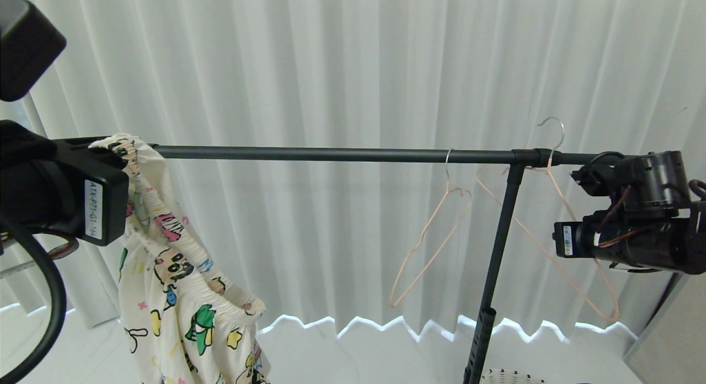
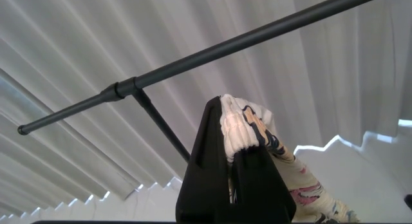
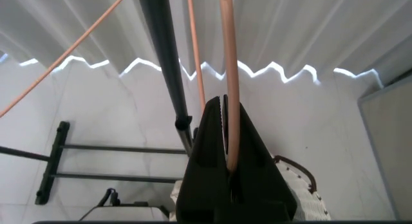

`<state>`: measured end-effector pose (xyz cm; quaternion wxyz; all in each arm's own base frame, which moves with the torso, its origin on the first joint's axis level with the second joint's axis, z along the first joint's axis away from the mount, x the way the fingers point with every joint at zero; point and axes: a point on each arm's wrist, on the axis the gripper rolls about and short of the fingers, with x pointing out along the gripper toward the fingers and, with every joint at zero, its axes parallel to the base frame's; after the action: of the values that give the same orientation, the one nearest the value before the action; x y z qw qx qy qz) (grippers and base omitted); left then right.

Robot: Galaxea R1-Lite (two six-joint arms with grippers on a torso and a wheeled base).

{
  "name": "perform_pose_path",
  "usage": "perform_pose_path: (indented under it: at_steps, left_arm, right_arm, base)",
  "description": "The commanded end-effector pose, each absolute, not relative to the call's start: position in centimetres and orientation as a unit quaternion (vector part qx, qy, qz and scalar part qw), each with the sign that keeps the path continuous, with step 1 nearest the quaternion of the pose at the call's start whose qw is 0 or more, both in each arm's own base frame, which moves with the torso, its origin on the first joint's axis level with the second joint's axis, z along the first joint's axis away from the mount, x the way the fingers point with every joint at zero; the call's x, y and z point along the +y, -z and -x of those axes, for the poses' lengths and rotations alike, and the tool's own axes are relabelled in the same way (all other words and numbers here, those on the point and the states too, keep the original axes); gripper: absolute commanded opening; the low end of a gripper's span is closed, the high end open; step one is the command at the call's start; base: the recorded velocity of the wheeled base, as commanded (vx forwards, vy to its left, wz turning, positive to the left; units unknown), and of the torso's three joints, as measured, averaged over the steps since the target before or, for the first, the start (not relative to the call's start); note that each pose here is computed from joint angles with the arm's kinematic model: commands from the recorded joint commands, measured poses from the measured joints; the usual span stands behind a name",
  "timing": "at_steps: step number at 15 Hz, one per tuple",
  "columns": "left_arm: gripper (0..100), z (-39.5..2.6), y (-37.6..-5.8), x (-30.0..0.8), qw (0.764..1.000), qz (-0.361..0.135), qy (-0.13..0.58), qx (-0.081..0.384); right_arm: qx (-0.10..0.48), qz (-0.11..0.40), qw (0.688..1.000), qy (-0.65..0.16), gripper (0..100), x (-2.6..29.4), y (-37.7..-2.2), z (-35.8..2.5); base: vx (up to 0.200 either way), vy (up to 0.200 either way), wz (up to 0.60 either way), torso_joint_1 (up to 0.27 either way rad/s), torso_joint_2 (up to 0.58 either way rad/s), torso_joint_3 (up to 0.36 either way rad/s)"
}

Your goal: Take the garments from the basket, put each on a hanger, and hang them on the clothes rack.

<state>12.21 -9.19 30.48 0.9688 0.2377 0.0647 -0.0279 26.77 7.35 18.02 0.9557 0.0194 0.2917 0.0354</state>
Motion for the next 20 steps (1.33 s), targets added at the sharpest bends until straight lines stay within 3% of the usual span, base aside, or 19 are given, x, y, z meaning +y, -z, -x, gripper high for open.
perform_pose_path:
  at_steps: [1, 4, 13, 17, 20]
  left_arm:
    - [0, -12.2, -30.5, -9.1, 0.969, -0.237, 0.027, 0.064]
    - [0, -12.2, -30.5, -9.1, 0.969, -0.237, 0.027, 0.064]
    - [0, -11.9, -30.3, -8.9, 0.969, -0.238, 0.027, 0.064]
    - [0, -12.1, -29.6, -9.0, 0.966, -0.246, 0.028, 0.074]
    - [0, -12.2, -29.0, -9.1, 0.963, -0.253, 0.029, 0.083]
  right_arm:
    - [0.275, -0.023, 0.961, -0.037, 0, 7.0, -19.1, -25.5]
    - [0.261, -0.013, 0.964, -0.04, 0, 6.1, -19.5, -22.4]
    - [0.215, 0.047, 0.974, -0.06, 0, 3.5, -19.2, -13.3]
    - [0.167, 0.065, 0.981, -0.07, 0, 2.7, -19.7, -10.4]
    - [0.122, 0.077, 0.981, -0.128, 0, 3.1, -20.5, -8.5]
  base:
    - [0.0, 0.0, 0.0, 0.0, 0.0, 0.0]
    - [0.0, 0.0, 0.0, 0.0, 0.0, 0.0]
    - [-0.2, 0.0, 0.0, 0.0, 0.0, 0.003]
    - [-0.2, 0.0, 0.0, 0.002, 0.0, 0.004]
    - [-0.2, 0.0, 0.0, -0.002, 0.0, -0.001]
